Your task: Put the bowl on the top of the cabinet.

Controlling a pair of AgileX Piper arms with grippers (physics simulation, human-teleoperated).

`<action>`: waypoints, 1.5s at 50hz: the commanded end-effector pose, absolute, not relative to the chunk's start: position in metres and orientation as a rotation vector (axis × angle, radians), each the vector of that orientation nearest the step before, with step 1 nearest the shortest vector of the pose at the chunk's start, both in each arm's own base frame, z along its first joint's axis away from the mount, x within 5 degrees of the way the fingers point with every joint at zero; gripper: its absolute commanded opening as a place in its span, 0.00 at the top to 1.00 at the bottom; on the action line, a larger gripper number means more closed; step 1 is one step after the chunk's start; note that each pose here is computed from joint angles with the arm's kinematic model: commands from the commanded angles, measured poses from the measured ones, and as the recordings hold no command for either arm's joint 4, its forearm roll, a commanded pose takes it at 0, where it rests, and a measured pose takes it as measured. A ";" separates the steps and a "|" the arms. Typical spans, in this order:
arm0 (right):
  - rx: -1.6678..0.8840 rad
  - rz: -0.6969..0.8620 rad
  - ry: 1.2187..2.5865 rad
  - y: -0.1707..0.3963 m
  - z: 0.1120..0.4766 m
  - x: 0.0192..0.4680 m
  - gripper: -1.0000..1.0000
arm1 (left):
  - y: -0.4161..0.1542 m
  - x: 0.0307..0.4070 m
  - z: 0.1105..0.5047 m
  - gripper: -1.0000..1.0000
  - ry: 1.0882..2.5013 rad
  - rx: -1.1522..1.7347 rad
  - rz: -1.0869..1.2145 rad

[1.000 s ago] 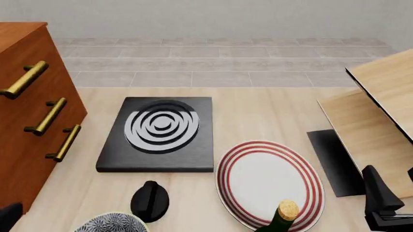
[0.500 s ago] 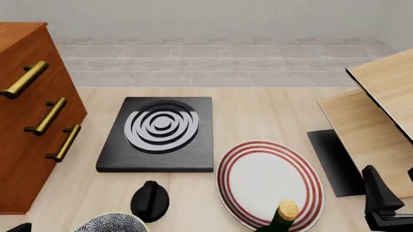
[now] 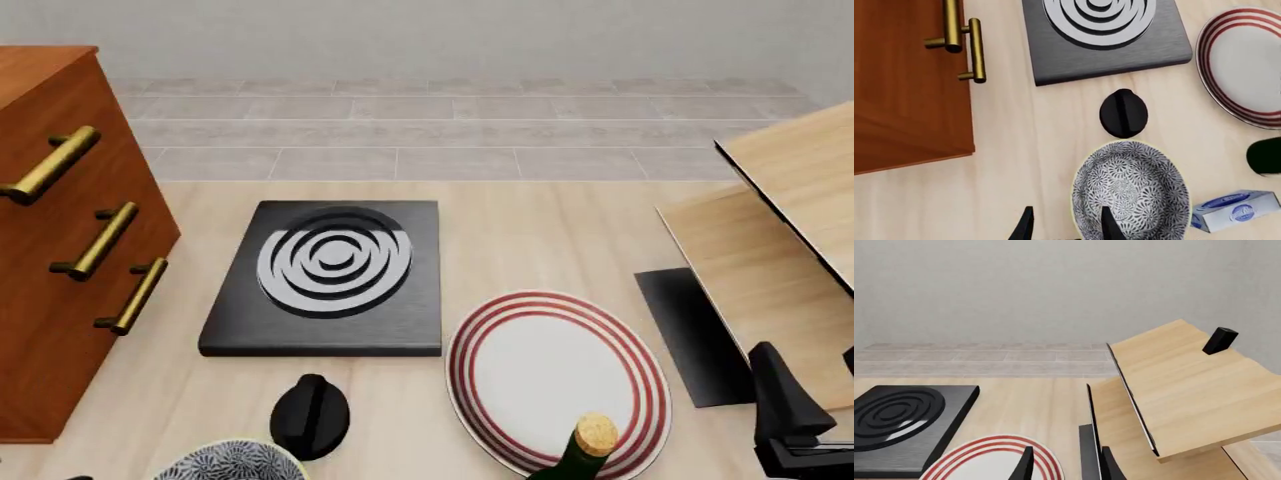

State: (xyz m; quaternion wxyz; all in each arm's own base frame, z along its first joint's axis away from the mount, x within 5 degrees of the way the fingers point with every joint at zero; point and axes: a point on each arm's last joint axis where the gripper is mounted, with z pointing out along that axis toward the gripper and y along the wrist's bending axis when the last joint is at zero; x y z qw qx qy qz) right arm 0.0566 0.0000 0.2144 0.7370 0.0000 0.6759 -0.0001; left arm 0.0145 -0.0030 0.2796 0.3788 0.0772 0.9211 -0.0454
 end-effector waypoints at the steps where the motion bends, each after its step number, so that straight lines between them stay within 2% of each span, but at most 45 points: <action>1: 0.000 0.000 1.484 0.000 0.214 0.057 0.00 | -0.003 0.014 0.278 0.00 2.359 0.202 -0.131; 75: 0.000 0.000 1.484 0.000 0.214 0.057 0.00 | -0.008 0.042 0.209 0.00 2.361 0.297 -0.069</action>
